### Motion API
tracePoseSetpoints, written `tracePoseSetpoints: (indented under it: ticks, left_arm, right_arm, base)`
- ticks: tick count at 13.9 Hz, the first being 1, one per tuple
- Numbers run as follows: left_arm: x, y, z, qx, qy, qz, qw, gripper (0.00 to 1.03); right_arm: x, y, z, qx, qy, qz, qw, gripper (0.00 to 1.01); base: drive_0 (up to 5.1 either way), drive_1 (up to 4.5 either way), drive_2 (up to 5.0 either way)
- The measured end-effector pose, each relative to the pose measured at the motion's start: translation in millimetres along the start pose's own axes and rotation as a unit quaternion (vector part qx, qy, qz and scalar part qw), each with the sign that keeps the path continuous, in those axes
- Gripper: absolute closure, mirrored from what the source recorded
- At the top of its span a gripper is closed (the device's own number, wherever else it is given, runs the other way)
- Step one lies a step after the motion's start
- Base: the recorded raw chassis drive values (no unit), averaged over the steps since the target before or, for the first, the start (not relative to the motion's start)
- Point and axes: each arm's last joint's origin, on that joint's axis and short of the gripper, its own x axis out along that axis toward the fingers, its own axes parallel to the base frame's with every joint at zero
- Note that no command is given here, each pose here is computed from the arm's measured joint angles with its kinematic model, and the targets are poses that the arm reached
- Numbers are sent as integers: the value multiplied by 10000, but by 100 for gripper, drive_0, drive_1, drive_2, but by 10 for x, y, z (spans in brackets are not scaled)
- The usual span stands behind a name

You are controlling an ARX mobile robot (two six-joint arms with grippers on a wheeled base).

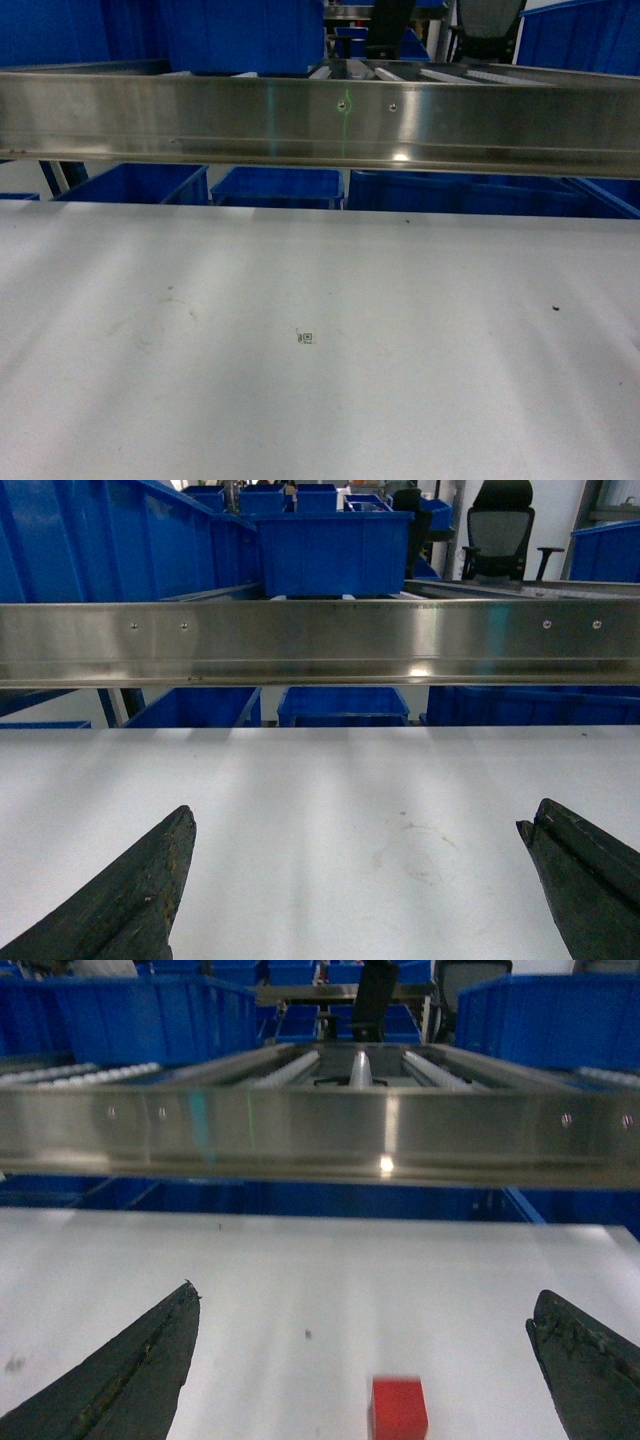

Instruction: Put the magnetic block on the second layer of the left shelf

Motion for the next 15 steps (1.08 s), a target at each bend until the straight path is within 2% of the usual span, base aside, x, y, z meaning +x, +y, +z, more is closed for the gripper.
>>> tracePoseSetpoints:
  ticks: [1, 2, 3, 4, 5, 6, 7, 9, 10, 12, 13, 15]
  left_arm:
    - [0, 0, 0, 0, 0, 0, 10000, 5]
    - [0, 0, 0, 0, 0, 0, 10000, 5]
    - [0, 0, 0, 0, 0, 2, 10000, 5]
    - [0, 0, 0, 0, 0, 0, 10000, 5]
    - [0, 0, 0, 0, 0, 2, 10000, 5]
    - [0, 0, 0, 0, 0, 0, 10000, 5]
    - [0, 0, 0, 0, 0, 2, 10000, 5]
    - [0, 0, 0, 0, 0, 0, 10000, 5]
    - [0, 0, 0, 0, 2, 2, 10000, 5]
    - [0, 0, 0, 0, 0, 2, 10000, 5]
    - [0, 0, 0, 2, 0, 2, 10000, 5]
    - [0, 0, 0, 0, 0, 2, 10000, 5]
  right_arm:
    - [305, -52, 265, 27, -168, 20, 9999, 3]
    - [667, -122, 454, 139, -41, -37, 9999, 3]
    - [1075, -189, 472, 343, 456, -47, 9984, 3]
    - [1546, -245, 189, 533, 1464, -78, 9878, 3]
    - [1568, -229, 49, 501, 1706, -59, 9840, 3]
    - [1554, -220, -49, 382, 1722, -143, 9842, 3]
    - [1542, -224, -173, 368, 1824, -217, 9823, 3]
    - [1538, -243, -520, 396, 2228, -363, 9734, 3]
    - [1548, -254, -669, 331, 2365, -407, 9702, 3]
    - [1594, -296, -873, 161, 2464, -520, 9676, 3]
    - [1613, -326, -980, 108, 2571, -608, 9644, 3]
    - [1600, -416, -1134, 88, 2678, -759, 9605, 3]
  base:
    - [0, 0, 0]
    - [0, 0, 0]
    - [0, 0, 0]
    - [0, 0, 0]
    - [0, 0, 0]
    - [0, 0, 0]
    - [0, 0, 0]
    - [0, 0, 0]
    - [0, 0, 0]
    - [0, 0, 0]
    - [0, 0, 0]
    - [0, 0, 0]
